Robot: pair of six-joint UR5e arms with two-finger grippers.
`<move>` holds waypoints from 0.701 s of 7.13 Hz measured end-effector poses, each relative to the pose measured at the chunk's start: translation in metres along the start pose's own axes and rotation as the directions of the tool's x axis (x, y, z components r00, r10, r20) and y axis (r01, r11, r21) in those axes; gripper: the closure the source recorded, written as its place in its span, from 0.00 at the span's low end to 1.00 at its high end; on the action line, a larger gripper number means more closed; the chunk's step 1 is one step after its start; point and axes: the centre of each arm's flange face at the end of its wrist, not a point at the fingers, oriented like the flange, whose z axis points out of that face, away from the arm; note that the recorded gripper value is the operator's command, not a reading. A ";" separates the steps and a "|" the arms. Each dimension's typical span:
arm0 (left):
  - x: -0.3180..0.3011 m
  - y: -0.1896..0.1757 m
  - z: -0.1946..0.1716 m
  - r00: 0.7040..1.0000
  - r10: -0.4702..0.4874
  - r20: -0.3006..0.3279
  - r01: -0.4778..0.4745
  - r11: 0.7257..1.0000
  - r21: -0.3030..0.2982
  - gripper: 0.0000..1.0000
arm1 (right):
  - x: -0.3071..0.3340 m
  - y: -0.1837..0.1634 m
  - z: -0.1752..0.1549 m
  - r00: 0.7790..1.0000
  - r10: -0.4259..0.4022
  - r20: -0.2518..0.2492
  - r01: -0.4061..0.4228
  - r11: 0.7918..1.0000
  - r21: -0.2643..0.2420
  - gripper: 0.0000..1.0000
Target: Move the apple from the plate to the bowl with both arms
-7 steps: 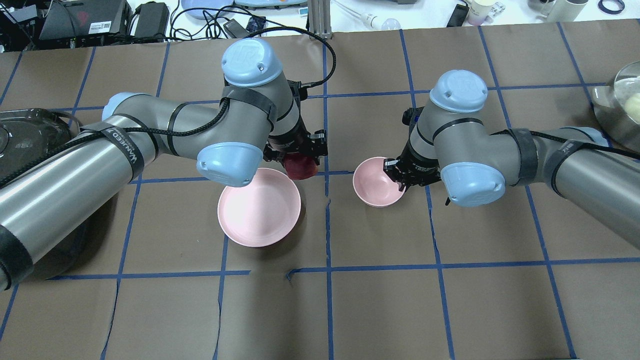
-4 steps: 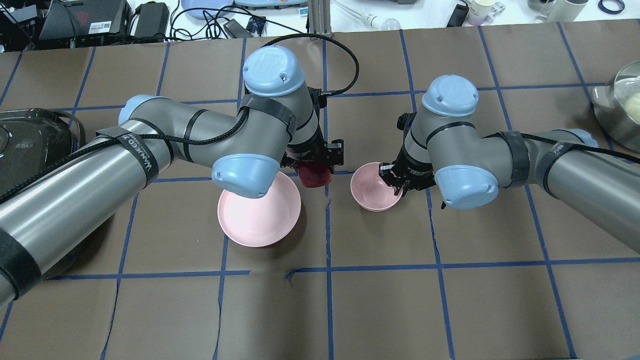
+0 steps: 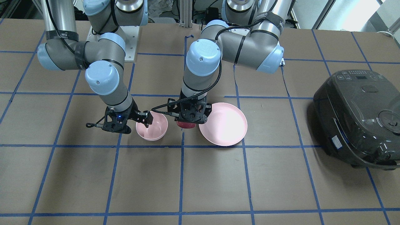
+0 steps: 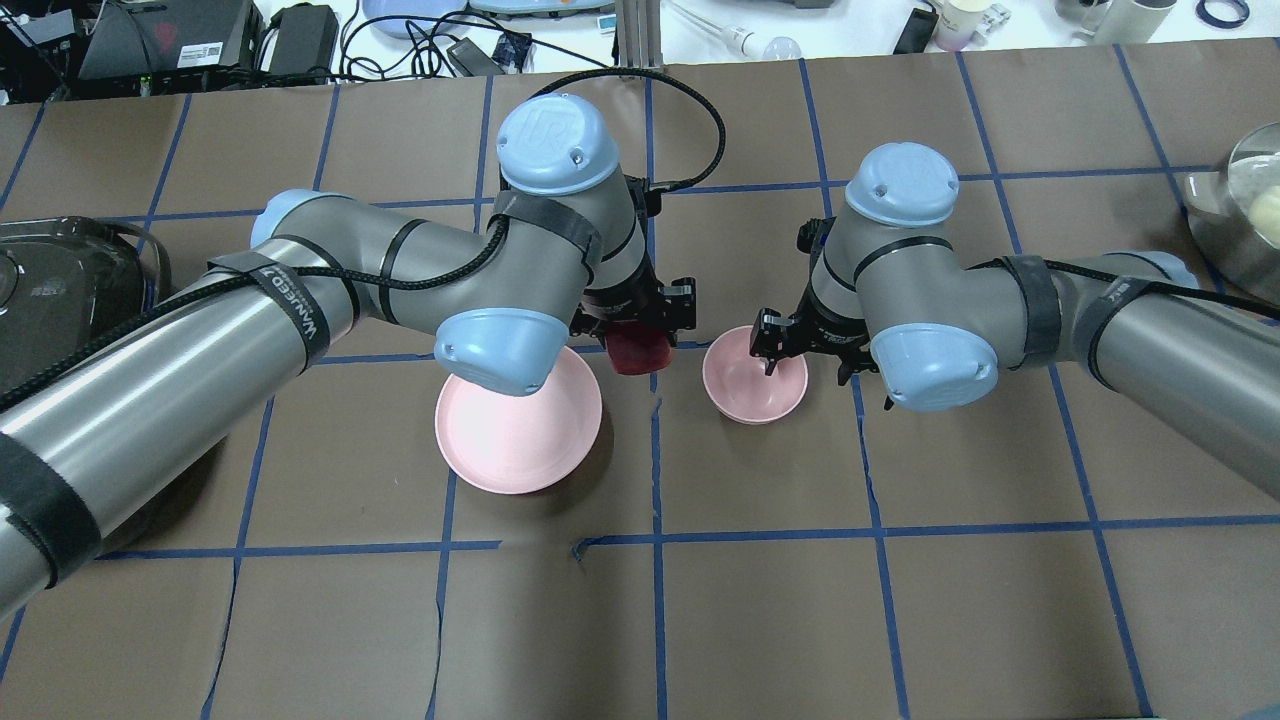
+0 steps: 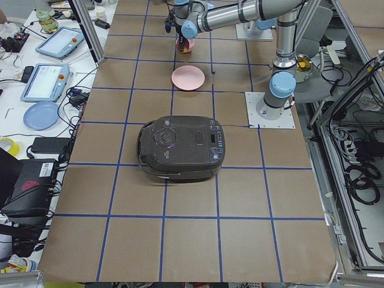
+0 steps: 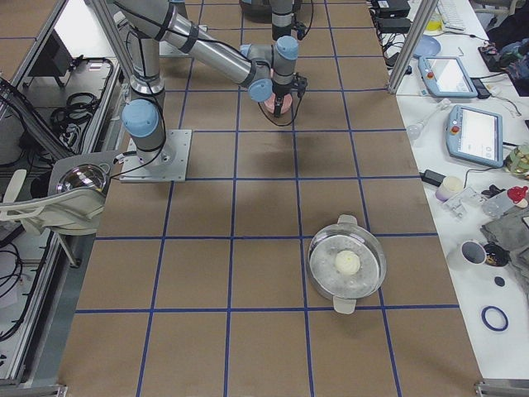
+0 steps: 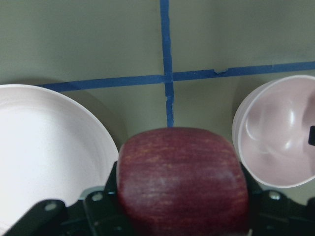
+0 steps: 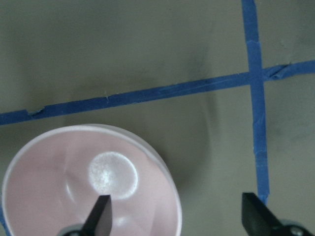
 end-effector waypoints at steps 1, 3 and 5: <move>0.002 -0.004 0.001 1.000 -0.029 -0.005 0.029 1.000 0.002 0.99 | 0.003 -0.011 -0.020 1.000 -0.002 -0.030 0.003 1.000 0.028 0.00; 0.012 -0.013 -0.001 0.993 -0.114 -0.040 0.114 0.993 0.004 1.00 | 0.001 -0.018 -0.109 0.996 -0.003 -0.087 0.007 0.999 0.045 0.00; 0.034 -0.018 0.003 0.980 -0.192 -0.053 0.193 0.981 0.001 1.00 | -0.005 0.002 -0.231 0.995 0.000 -0.103 0.004 0.999 0.043 0.00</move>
